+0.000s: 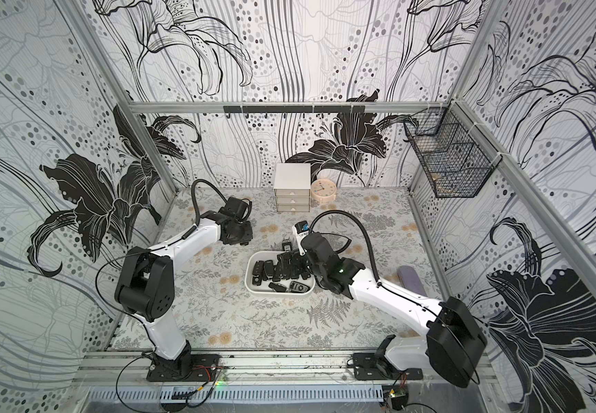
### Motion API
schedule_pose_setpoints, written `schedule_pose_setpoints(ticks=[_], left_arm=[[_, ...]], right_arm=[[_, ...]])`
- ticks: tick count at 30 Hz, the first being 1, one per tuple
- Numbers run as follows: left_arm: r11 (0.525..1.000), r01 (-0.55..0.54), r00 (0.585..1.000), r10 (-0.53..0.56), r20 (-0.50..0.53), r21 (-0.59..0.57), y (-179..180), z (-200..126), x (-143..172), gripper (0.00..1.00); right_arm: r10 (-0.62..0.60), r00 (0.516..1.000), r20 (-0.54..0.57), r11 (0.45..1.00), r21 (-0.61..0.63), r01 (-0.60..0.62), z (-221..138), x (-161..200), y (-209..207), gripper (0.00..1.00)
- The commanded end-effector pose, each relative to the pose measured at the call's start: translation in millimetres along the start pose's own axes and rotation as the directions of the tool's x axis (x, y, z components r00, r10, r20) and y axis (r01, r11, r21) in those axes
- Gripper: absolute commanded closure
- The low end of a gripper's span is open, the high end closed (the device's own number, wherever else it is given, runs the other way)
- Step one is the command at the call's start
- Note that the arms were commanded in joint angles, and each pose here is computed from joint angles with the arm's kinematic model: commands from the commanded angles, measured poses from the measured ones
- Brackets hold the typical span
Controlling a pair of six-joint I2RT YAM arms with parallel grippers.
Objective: Place the car key into the storage box
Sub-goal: Pick up the car key from the center of the board, then place the car key in the storage box.
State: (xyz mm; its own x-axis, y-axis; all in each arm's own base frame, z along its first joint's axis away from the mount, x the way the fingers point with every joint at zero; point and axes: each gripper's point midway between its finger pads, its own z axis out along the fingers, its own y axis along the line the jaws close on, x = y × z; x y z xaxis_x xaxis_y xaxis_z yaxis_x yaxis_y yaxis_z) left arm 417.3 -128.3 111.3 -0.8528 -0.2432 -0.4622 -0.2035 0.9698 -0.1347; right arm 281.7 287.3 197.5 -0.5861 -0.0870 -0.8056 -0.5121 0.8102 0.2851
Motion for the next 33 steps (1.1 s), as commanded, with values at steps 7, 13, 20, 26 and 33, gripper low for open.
schedule_pose_setpoints(ticks=[7,13,20,26,33], left_arm=[[0.999,0.052,0.998,-0.052,0.028,-0.004,-49,-31,44,0.7],[0.999,0.038,0.999,-0.038,0.002,0.027,-98,-31,85,0.7],[0.999,-0.002,1.0,0.003,-0.02,0.04,-141,-23,120,0.7],[0.999,-0.032,0.998,0.032,-0.051,0.002,-151,-6,133,0.69],[0.996,-0.059,0.996,0.054,-0.069,-0.07,-145,11,136,0.68]], right_arm=[[0.071,0.996,0.045,0.997,0.019,-0.072,-36,16,-17,0.0],[0.096,0.994,0.049,0.994,0.043,-0.099,-59,32,-30,0.0],[0.105,0.992,0.075,0.992,0.066,-0.11,-85,41,-41,0.0],[0.127,0.988,0.089,0.988,0.075,-0.133,-97,47,-47,0.0],[0.131,0.986,0.102,0.987,0.084,-0.139,-101,49,-50,0.0]])
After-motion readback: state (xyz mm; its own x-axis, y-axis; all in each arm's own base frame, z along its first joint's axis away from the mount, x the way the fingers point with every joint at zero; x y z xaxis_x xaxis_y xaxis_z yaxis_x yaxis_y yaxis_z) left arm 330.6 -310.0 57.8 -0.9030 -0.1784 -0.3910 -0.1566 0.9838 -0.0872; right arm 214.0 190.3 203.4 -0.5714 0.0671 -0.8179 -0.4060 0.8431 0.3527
